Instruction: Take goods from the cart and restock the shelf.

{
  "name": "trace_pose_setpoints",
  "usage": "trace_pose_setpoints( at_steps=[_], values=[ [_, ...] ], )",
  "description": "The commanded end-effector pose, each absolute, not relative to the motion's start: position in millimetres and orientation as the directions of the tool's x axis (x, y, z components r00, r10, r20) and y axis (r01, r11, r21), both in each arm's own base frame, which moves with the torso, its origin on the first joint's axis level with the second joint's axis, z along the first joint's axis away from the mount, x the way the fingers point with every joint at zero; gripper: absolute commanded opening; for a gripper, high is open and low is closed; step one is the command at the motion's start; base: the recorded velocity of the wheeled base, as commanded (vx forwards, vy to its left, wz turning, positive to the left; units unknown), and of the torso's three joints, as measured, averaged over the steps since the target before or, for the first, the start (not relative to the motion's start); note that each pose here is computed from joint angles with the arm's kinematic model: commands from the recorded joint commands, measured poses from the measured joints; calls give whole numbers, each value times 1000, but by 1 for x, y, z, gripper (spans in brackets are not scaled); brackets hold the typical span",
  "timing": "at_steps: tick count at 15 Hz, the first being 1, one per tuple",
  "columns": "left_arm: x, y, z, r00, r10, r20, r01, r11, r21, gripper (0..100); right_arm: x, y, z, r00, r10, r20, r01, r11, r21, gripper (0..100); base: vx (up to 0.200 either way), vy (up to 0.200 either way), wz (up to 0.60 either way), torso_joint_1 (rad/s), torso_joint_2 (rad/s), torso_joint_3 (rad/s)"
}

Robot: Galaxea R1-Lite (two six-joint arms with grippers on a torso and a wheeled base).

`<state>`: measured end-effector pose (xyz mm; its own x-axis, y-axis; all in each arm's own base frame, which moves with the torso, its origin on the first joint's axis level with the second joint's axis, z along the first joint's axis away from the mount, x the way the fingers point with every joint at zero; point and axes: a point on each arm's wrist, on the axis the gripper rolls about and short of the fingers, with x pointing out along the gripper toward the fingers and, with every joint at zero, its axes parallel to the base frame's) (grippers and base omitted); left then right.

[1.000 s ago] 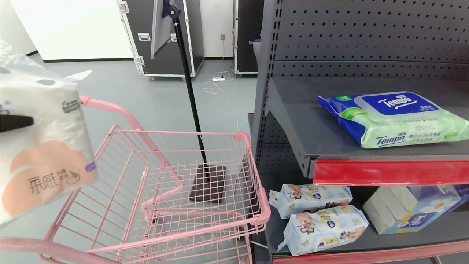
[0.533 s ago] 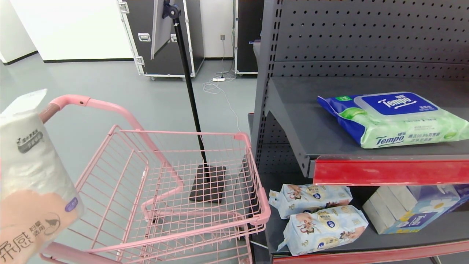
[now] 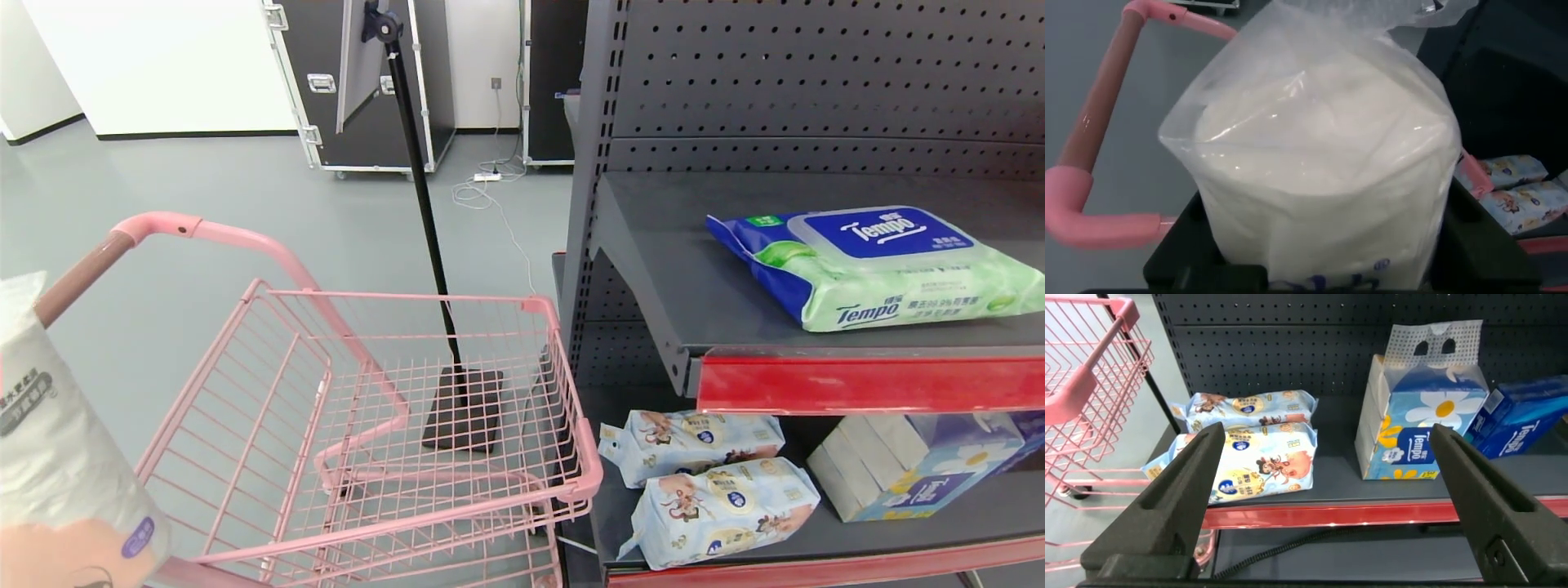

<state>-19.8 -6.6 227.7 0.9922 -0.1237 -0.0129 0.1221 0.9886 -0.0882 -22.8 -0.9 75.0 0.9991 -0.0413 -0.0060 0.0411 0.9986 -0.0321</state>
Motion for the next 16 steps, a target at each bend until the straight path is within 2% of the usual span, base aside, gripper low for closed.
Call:
trace_pose_setpoints(
  at_steps=[1, 10, 16],
  values=[
    [-25, -7, 225, 992, -122, 9, 123, 989, -82, 0, -23, -1, 75, 999, -40, -6, 40, 999, -32, 100, 0, 0, 0, 71, -242, -168],
    [-18, -7, 232, 989, -148, 6, 148, 986, -77, 0, -23, -1, 75, 999, -40, -6, 40, 999, -32, 100, 0, 0, 0, 161, -512, -347],
    [-11, -6, 254, 988, -156, 19, 157, 986, -57, 0, -23, -1, 75, 999, -40, -6, 40, 999, -32, 100, 0, 0, 0, 199, -513, -321]
  ],
)
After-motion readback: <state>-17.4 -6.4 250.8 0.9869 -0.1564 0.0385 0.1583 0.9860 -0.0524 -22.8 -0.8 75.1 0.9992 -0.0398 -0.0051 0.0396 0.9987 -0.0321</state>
